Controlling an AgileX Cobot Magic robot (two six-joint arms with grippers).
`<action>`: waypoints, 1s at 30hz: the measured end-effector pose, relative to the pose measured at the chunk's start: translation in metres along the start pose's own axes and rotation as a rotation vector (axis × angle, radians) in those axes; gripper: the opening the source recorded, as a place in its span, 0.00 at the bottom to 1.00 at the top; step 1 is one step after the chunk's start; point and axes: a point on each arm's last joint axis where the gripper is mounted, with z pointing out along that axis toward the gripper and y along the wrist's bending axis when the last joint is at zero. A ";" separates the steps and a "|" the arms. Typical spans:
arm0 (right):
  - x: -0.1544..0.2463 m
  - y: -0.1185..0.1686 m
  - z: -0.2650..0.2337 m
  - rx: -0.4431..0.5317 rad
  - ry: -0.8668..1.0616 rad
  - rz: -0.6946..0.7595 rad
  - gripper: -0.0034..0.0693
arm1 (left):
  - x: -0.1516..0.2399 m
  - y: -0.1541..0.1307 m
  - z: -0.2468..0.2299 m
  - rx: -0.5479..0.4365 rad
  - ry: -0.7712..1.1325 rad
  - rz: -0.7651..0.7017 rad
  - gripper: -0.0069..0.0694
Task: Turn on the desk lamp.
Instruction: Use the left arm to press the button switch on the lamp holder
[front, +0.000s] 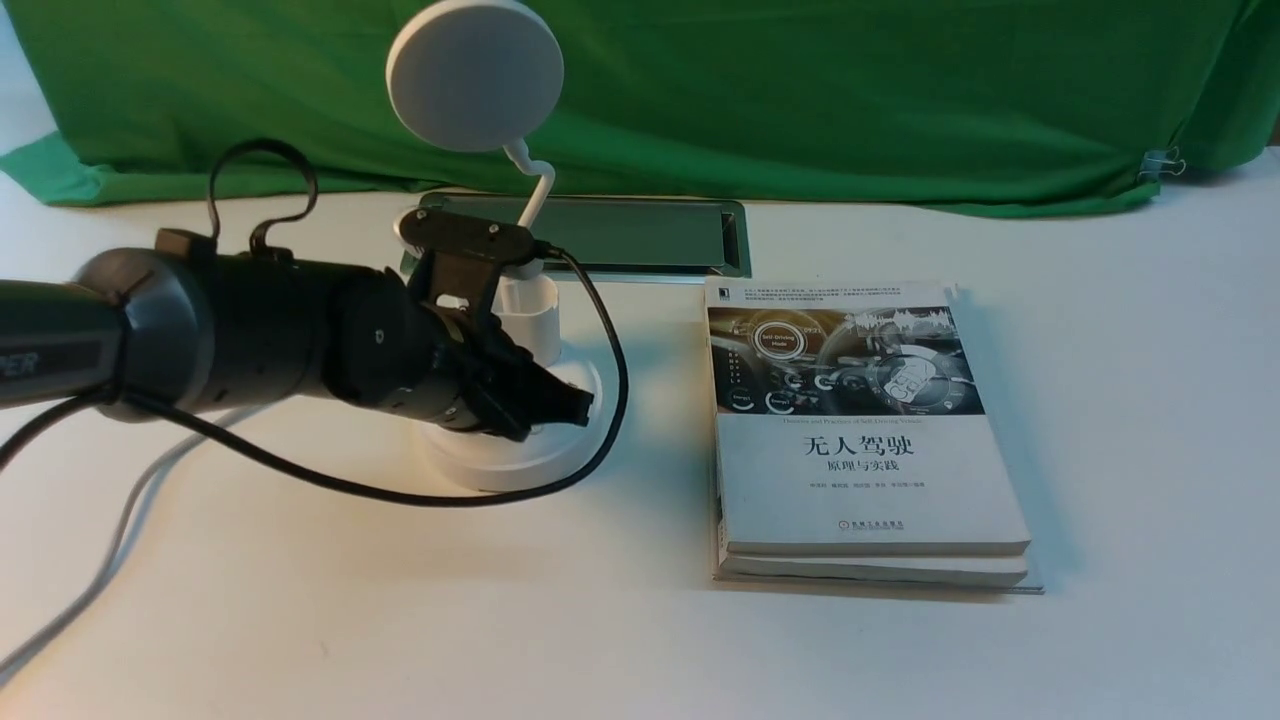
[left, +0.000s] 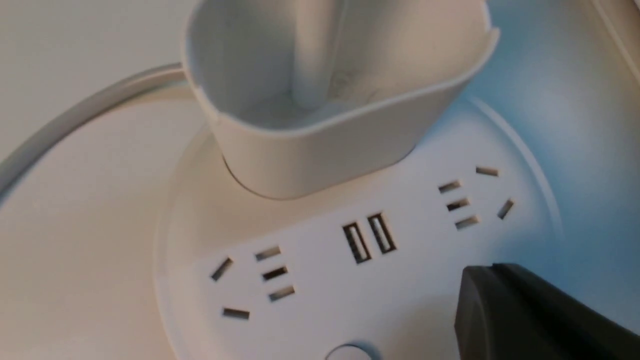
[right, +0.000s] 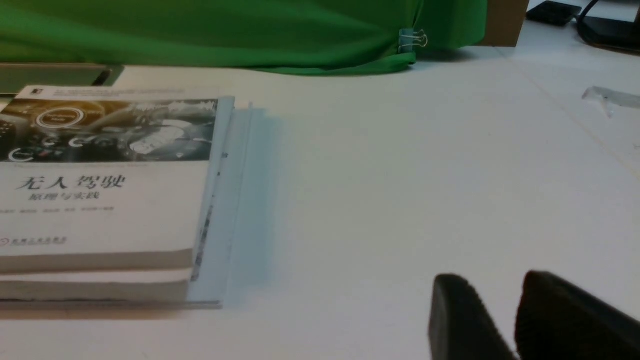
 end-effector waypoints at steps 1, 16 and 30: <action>0.000 0.000 0.000 0.000 0.000 0.000 0.38 | 0.000 0.000 0.001 0.000 0.002 -0.004 0.09; 0.000 0.000 0.000 0.000 0.000 0.000 0.38 | 0.006 0.001 0.012 0.002 0.037 -0.030 0.09; 0.000 0.000 0.000 0.000 0.000 0.000 0.38 | 0.011 0.002 0.025 -0.012 0.093 -0.026 0.09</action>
